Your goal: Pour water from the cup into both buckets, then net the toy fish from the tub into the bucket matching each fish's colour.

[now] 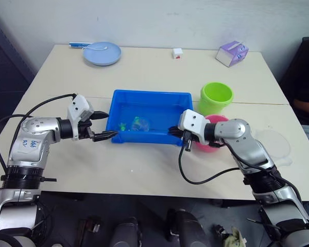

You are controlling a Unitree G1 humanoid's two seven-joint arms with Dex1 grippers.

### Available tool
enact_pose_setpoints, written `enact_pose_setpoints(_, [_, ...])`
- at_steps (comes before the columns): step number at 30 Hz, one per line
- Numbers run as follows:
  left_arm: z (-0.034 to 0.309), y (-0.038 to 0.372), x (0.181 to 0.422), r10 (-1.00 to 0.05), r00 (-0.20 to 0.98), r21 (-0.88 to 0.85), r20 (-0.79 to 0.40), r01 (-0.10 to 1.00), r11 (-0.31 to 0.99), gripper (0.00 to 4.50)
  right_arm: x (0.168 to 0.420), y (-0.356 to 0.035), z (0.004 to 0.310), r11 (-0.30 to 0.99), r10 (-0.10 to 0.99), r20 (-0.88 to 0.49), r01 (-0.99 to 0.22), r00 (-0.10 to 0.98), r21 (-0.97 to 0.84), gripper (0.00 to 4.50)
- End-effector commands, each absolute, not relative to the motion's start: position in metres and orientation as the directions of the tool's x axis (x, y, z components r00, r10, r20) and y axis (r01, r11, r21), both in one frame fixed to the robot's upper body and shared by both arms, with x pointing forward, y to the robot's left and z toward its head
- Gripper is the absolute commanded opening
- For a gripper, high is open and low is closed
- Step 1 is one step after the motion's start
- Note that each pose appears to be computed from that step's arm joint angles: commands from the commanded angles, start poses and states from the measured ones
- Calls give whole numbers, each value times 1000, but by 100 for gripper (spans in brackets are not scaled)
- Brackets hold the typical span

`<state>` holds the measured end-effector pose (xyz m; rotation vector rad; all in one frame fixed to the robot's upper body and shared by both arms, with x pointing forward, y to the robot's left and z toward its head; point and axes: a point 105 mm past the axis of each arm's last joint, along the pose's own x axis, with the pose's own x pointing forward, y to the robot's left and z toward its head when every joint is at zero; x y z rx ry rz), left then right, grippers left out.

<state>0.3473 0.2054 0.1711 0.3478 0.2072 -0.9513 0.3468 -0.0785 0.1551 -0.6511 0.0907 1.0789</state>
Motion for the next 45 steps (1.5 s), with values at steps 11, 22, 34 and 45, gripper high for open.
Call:
enact_pose_setpoints(11, [184,229,342,-719,615,252,-324,788,561,450,359,-59,183,19,757,-366,-577,542,-816,78])
enact_pose_setpoints(22, [184,231,337,-718,612,253,-331,791,558,450,352,-34,163,-145,788,-453,-589,417,-795,78])
enact_pose_setpoints(34, [184,238,337,-704,634,251,-320,773,583,450,351,-36,168,239,864,-320,-877,388,-418,78])
enact_pose_setpoints(45, [194,234,341,-726,633,226,-269,774,591,450,348,-49,183,384,863,-242,-887,444,-256,78])
